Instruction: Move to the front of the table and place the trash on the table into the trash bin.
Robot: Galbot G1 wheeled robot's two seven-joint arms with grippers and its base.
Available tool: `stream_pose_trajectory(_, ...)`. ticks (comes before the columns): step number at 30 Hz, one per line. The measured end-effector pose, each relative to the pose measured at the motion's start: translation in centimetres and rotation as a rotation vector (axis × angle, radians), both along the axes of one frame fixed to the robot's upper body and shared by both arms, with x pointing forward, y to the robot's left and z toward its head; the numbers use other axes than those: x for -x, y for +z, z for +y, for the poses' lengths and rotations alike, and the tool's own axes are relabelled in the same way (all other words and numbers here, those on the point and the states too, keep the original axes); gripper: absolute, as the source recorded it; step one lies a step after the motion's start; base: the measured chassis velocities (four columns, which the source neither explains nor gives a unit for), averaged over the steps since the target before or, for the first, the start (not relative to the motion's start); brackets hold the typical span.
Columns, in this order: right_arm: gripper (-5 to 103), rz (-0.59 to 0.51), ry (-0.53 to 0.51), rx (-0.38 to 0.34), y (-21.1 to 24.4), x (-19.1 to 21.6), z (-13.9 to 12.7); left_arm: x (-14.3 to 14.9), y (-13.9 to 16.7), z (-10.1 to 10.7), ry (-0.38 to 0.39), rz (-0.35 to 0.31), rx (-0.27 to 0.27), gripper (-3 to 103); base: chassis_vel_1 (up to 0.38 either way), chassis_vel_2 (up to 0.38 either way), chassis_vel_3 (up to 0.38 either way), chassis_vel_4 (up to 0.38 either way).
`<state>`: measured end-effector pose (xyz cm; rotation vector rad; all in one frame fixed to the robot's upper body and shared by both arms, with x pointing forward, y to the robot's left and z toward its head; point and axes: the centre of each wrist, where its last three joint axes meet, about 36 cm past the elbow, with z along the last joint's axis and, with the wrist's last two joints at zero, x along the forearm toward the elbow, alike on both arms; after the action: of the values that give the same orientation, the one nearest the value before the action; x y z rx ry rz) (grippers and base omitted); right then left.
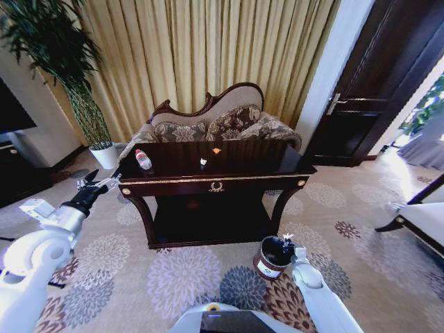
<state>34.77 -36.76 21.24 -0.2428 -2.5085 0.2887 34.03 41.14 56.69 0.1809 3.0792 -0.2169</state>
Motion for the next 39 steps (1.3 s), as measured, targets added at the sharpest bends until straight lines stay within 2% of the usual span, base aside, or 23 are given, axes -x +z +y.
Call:
stream_pose_trajectory(2, 12, 0.000, 0.002, 0.003, 0.0, 0.1, 0.0, 0.0, 0.0, 0.0, 0.000, 0.000, -0.001, 100, 0.000, 0.000, 0.000, 0.000)
stream_pose_trajectory(5, 28, 0.000, 0.005, 0.011, 0.1, 0.2, -0.3, 0.1, 0.1, -0.1, -0.004, -0.001, -0.001, 100, 0.000, 0.000, 0.000, 0.000)
stream_pose_trajectory(6, 28, 0.000, 0.005, 0.011, 0.1, 0.2, -0.3, 0.1, 0.1, -0.1, -0.004, -0.001, -0.001, 100, 0.000, 0.000, 0.000, 0.000)
stream_pose_trajectory(9, 44, -0.009, 0.004, 0.019, 0.5, 0.2, -0.7, 0.2, 0.1, -0.1, -0.005, 0.000, -0.002, 100, 0.000, 0.000, 0.000, 0.000)
stream_pose_trajectory(10, 44, -0.009, 0.004, 0.019, 0.5, 0.2, -0.7, 0.2, 0.1, -0.1, -0.005, 0.000, -0.002, 100, 0.000, 0.000, 0.000, 0.000)
stream_pose_trajectory(12, 56, -0.017, 0.002, 0.022, 0.6, 0.2, -0.9, 0.2, 0.2, -0.1, -0.004, -0.003, -0.003, 100, 0.000, 0.000, 0.000, 0.000)
stream_pose_trajectory(13, 56, -0.017, 0.002, 0.022, 0.6, 0.2, -0.9, 0.2, 0.2, -0.1, -0.004, -0.003, -0.003, 100, 0.000, 0.000, 0.000, 0.000)
stream_pose_trajectory(14, 61, -0.021, 0.000, 0.024, 0.6, 0.1, -0.9, 0.2, 0.2, -0.1, -0.003, -0.003, -0.003, 100, 0.000, 0.000, 0.000, 0.000)
stream_pose_trajectory(17, 66, -0.026, -0.003, 0.025, 0.7, 0.0, -0.8, 0.2, 0.2, 0.0, -0.002, -0.005, -0.005, 100, 0.000, 0.000, 0.000, 0.000)
stream_pose_trajectory(20, 83, -0.046, -0.014, 0.028, 0.9, -0.3, -0.6, 0.3, 0.3, 0.1, 0.001, -0.007, -0.008, 100, 0.000, 0.000, 0.000, 0.000)
stream_pose_trajectory(21, 83, -0.046, -0.014, 0.028, 0.9, -0.3, -0.6, 0.3, 0.3, 0.1, 0.001, -0.007, -0.008, 100, 0.000, 0.000, 0.000, 0.000)
stream_pose_trajectory(22, 88, -0.063, -0.018, 0.025, 1.3, -0.5, -0.4, 0.3, 0.3, 0.2, 0.002, -0.008, -0.008, 100, 0.000, 0.000, 0.000, 0.000)
stream_pose_trajectory(24, 97, -0.119, -0.013, -0.008, 3.4, -1.1, 0.1, 0.3, 0.4, 0.3, 0.005, -0.008, -0.007, 100, 0.000, 0.000, 0.000, 0.000)
stream_pose_trajectory(25, 97, -0.119, -0.013, -0.008, 3.4, -1.1, 0.1, 0.3, 0.4, 0.3, 0.005, -0.008, -0.007, 100, 0.000, 0.000, 0.000, 0.000)
stream_pose_trajectory(28, 100, -0.181, 0.013, -0.087, 7.4, -1.8, 1.2, 0.3, 0.3, 0.3, 0.008, -0.011, -0.001, 100, 0.000, 0.000, 0.000, 0.000)
stream_pose_trajectory(29, 100, -0.181, 0.013, -0.087, 7.4, -1.8, 1.2, 0.3, 0.3, 0.3, 0.008, -0.011, -0.001, 100, 0.000, 0.000, 0.000, 0.000)
stream_pose_trajectory(32, 100, -0.302, 0.083, -0.186, 12.9, -2.4, 3.1, 0.4, 0.1, 0.3, 0.013, -0.009, 0.005, 100, 0.000, 0.000, 0.000, 0.000)
stream_pose_trajectory(33, 100, -0.302, 0.083, -0.186, 12.9, -2.4, 3.1, 0.4, 0.1, 0.3, 0.013, -0.009, 0.005, 100, 0.000, 0.000, 0.000, 0.000)
stream_pose_trajectory(36, 100, -0.414, 0.184, -0.204, 17.8, -2.1, 5.1, 0.7, -0.1, 0.4, 0.017, -0.006, 0.007, 100, 0.000, 0.000, 0.000, 0.000)
stream_pose_trajectory(37, 100, -0.414, 0.184, -0.204, 17.8, -2.1, 5.1, 0.7, -0.1, 0.4, 0.017, -0.006, 0.007, 100, 0.000, 0.000, 0.000, 0.000)
stream_pose_trajectory(39, 100, -0.485, 0.240, -0.232, 21.1, -1.7, 6.5, 0.9, -0.2, 0.4, 0.018, -0.004, 0.007, 100, 0.000, 0.000, 0.000, 0.000)
